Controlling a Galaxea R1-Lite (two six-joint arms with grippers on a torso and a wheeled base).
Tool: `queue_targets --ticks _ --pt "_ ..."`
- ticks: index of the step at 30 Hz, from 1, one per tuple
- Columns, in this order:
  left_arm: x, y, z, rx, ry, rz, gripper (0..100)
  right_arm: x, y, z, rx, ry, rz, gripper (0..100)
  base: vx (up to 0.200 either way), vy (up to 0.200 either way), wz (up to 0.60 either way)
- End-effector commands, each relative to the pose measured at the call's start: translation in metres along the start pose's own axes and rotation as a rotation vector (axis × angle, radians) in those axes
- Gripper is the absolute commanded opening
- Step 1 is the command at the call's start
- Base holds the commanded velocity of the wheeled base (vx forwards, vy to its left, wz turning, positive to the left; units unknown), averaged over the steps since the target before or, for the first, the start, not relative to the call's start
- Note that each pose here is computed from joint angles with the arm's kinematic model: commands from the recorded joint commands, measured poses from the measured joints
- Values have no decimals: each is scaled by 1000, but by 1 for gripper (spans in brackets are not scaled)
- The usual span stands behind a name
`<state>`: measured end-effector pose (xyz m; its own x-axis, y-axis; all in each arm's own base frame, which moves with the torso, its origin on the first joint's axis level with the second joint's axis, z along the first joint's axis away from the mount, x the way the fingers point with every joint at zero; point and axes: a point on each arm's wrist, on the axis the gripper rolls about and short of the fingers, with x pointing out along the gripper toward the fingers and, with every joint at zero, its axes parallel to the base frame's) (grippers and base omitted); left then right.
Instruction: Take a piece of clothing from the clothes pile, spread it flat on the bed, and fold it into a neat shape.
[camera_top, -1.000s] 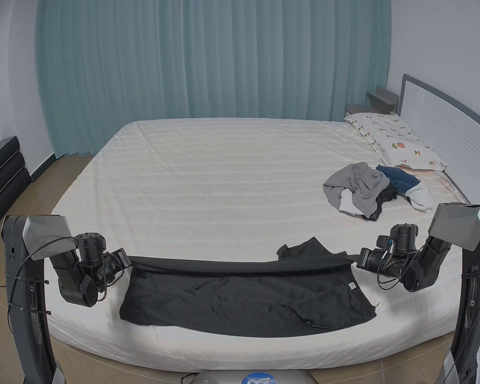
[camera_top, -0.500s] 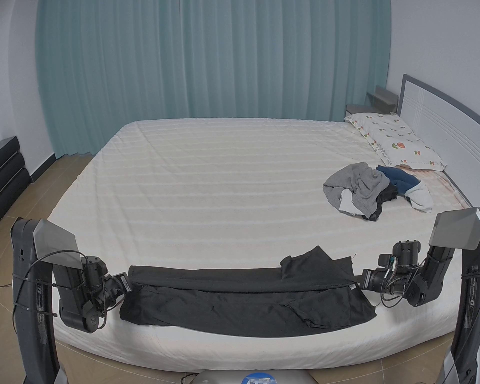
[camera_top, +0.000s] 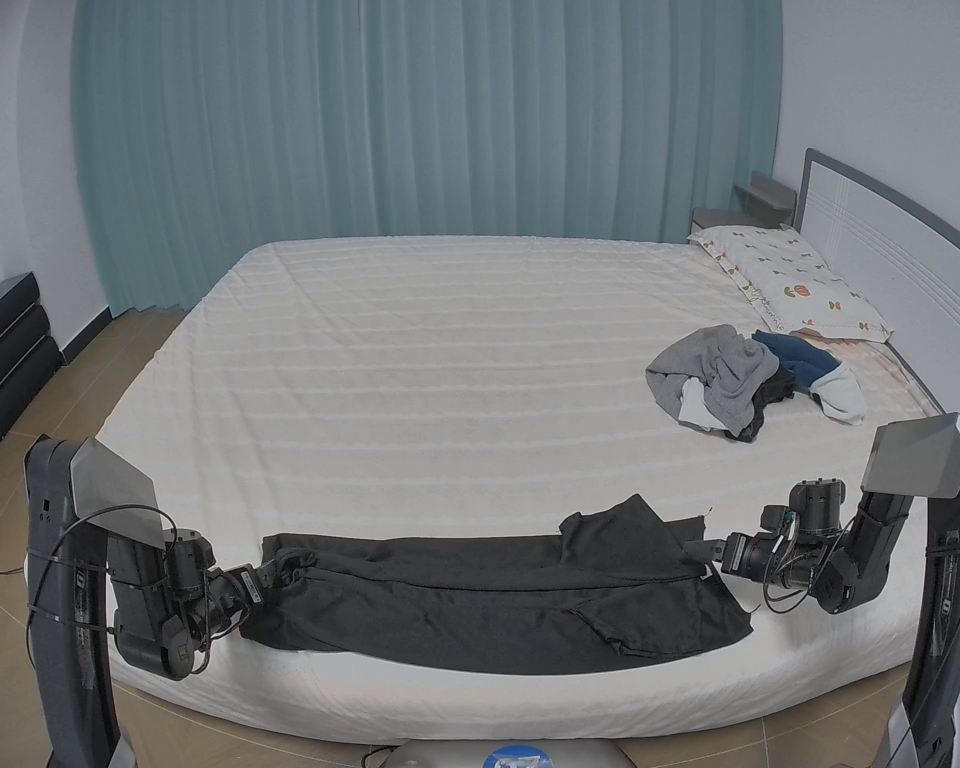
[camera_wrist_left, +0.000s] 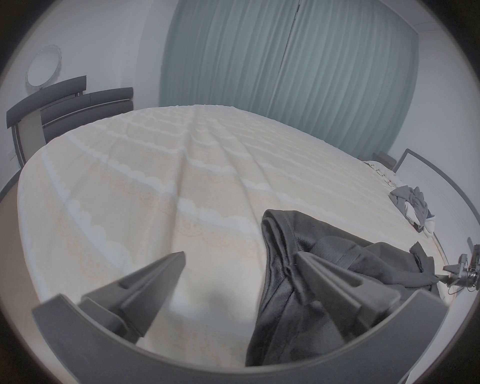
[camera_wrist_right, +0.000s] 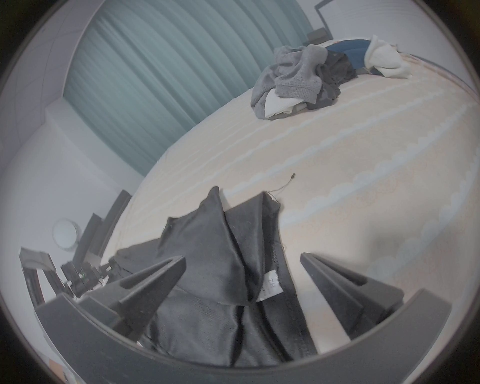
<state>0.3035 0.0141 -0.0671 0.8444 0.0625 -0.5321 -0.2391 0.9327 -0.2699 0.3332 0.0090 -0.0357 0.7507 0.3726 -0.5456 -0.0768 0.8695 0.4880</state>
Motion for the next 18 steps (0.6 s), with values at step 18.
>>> queue_targets --ticks 18 --pt "7 -20 59 -297 -59 -187 100 22 9 29 337 -79 68 100 0 0 0"
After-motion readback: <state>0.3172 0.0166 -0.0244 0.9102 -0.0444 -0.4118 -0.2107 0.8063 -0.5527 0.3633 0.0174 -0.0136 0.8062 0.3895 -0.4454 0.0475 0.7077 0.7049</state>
